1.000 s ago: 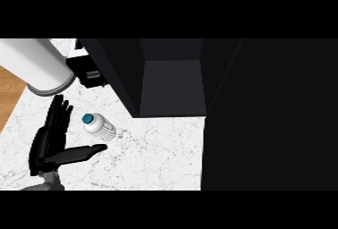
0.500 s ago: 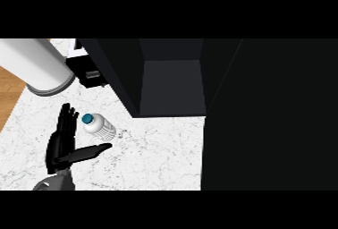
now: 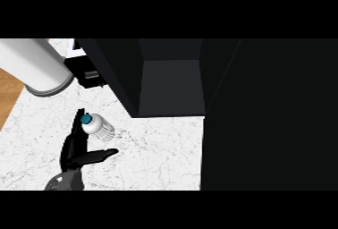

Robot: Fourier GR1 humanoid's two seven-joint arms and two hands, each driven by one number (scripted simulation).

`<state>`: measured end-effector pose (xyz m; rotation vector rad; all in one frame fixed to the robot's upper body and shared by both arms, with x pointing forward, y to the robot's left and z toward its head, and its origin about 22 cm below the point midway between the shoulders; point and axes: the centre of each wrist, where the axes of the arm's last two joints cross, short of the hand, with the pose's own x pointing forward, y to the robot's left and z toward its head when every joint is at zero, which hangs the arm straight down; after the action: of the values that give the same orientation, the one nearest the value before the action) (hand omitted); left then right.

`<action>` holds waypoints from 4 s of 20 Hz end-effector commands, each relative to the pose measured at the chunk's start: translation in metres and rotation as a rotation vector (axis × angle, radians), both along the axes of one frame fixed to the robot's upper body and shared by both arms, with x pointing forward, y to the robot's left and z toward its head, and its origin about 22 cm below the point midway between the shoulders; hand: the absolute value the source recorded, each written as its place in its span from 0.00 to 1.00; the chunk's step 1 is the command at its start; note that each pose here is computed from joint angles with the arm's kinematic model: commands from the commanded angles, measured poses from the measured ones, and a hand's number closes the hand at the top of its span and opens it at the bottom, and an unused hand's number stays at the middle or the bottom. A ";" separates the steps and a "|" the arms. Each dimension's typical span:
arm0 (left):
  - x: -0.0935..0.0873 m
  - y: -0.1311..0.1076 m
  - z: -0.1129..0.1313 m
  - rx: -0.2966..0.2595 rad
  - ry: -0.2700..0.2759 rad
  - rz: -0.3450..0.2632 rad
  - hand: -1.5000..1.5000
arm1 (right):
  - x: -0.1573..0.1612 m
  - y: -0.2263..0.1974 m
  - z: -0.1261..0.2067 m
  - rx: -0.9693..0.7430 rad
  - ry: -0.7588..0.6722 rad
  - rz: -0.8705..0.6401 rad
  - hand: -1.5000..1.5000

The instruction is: Pick up the bottled water, place it into the cabinet and close the cabinet

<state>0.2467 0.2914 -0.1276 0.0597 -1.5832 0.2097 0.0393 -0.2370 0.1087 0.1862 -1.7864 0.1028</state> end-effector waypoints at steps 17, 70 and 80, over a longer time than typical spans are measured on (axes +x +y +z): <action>0.020 -0.012 -0.025 -0.227 -0.084 0.030 1.00 | -0.015 0.001 0.030 0.023 -0.040 -0.005 0.00; 0.153 -0.216 0.157 0.067 -0.095 -0.121 1.00 | 0.002 -0.015 0.015 0.029 -0.080 -0.002 0.00; 0.174 -0.196 0.151 0.316 -0.014 0.033 1.00 | 0.005 -0.021 0.001 0.033 -0.095 0.019 0.00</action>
<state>0.4121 0.0852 0.0224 0.2411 -1.6616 -0.0412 0.0449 -0.2595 0.1005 0.1510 -1.8385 0.1531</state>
